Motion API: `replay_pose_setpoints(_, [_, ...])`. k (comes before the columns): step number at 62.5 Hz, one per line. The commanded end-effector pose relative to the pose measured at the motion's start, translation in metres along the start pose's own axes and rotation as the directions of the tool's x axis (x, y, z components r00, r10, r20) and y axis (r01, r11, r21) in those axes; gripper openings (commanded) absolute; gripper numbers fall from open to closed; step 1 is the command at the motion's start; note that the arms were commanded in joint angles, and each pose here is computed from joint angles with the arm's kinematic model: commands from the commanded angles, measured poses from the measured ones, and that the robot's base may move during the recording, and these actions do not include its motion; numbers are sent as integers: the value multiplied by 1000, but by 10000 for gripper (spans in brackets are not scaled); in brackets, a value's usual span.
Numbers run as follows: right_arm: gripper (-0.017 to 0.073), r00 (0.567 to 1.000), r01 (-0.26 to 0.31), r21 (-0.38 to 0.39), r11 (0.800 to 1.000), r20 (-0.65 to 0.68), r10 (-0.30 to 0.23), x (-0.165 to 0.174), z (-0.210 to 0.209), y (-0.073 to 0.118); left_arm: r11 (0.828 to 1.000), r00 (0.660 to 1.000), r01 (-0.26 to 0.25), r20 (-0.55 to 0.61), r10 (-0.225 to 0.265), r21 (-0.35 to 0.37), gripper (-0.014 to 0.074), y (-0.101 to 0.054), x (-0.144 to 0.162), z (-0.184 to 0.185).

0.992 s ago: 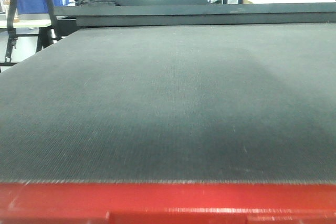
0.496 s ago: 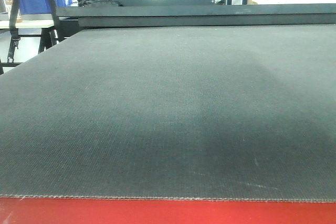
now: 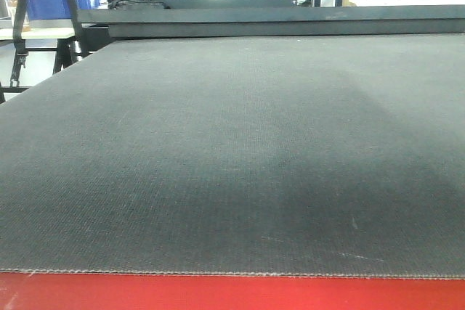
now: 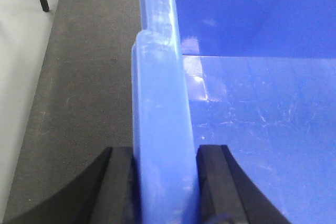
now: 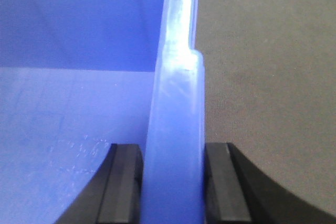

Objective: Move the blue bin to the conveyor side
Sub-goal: 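Hold the bin and drive up to the red-framed conveyor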

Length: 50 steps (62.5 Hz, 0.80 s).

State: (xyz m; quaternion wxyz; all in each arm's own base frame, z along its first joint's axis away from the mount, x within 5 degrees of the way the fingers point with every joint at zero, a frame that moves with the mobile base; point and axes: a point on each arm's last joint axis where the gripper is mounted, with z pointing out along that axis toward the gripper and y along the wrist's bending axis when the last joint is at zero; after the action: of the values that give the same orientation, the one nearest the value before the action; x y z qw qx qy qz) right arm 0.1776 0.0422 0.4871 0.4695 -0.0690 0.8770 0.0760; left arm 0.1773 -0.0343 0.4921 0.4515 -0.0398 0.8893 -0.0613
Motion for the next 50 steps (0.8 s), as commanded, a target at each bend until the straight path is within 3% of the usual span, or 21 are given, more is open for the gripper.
replay_pose_setpoints(1, [-88, 988, 21, 1, 1000, 153, -21, -13, -12, 0, 999, 994, -14, 109, 10, 41, -19, -3, -9, -9])
replay_pose_setpoints(36, [-88, 984, 22, 0, 1000, 179, -21, -16, -11, 0, 999, 993, -15, 114, 10, 43, -19, -4, -10, -6])
replay_pose_setpoints(50, [-88, 985, 43, 38, 998, 163, -49, -10, 13, -3, 999, 994, -44, 99, 43, 6, -19, -7, -13, 25])
